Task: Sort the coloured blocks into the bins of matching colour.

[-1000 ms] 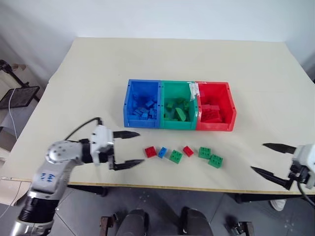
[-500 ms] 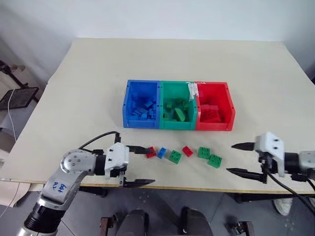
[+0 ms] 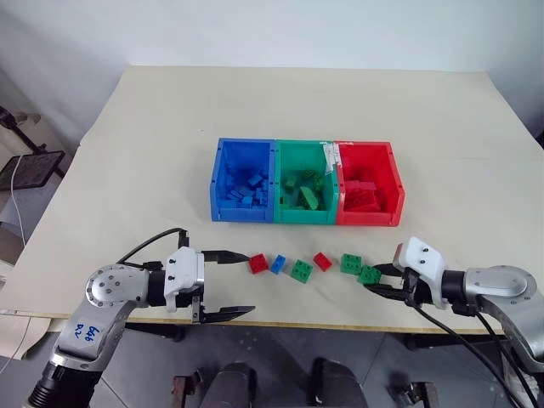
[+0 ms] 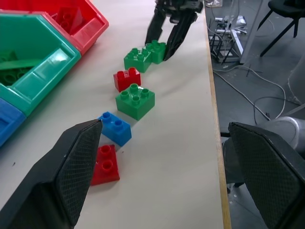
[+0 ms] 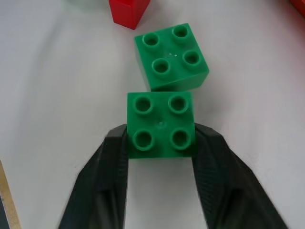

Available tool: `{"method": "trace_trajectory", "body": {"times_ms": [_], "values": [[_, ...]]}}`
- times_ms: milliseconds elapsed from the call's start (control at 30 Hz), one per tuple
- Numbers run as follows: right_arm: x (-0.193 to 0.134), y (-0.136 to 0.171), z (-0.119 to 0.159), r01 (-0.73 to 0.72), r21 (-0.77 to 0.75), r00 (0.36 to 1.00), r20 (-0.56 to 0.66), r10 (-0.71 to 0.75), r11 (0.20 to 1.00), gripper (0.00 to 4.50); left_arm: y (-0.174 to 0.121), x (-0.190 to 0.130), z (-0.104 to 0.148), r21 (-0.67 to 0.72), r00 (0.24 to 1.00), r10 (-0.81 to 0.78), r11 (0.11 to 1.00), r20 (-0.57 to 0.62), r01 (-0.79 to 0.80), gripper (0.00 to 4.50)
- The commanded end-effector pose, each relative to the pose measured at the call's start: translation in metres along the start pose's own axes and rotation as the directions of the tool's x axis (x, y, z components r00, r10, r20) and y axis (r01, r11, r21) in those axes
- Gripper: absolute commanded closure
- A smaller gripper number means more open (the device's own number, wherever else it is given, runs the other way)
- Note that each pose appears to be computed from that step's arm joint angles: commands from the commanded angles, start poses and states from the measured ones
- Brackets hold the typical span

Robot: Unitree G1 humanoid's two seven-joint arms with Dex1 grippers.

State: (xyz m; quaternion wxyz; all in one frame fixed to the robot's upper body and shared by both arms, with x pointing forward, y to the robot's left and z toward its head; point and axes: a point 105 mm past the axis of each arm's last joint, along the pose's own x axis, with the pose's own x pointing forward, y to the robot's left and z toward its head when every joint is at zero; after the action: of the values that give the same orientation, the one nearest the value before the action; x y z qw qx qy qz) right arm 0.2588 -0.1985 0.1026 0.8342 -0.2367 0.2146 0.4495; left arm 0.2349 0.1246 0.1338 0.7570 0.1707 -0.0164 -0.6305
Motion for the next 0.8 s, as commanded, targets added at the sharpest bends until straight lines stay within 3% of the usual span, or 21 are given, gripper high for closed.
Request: {"method": "trace_trajectory", "body": {"times_ms": [33,167,267,467,567,800], "values": [[-0.006,-0.002,0.004,0.004,-0.041,1.0,-0.009,-0.004,0.999,3.04,0.005,-0.002,0.005,0.035,1.0,0.022,0.999,0.022,-0.023,0.0],[-0.016,-0.01,0.035,-0.005,-0.076,0.999,0.047,0.008,0.997,3.04,0.012,-0.009,0.003,0.055,0.997,0.075,0.996,0.001,-0.075,0.0],[-0.014,-0.008,0.099,-0.078,-0.063,0.959,0.268,0.092,0.995,3.04,0.031,-0.029,0.006,0.031,0.973,0.229,0.973,0.011,-0.23,0.0],[0.02,-0.064,0.152,0.189,0.016,0.891,0.417,-0.178,0.982,3.04,0.037,-0.047,0.004,0.034,0.945,0.325,0.946,-0.029,-0.324,0.0],[0.046,-0.077,0.167,0.233,-0.011,0.885,0.417,-0.208,0.972,3.04,0.038,-0.051,0.005,0.034,0.935,0.352,0.936,-0.037,-0.351,0.0],[0.052,-0.083,0.181,0.241,-0.037,0.858,0.475,-0.195,0.97,0.67,0.04,-0.062,0.004,0.025,0.922,0.381,0.924,-0.071,-0.381,0.0]]}}
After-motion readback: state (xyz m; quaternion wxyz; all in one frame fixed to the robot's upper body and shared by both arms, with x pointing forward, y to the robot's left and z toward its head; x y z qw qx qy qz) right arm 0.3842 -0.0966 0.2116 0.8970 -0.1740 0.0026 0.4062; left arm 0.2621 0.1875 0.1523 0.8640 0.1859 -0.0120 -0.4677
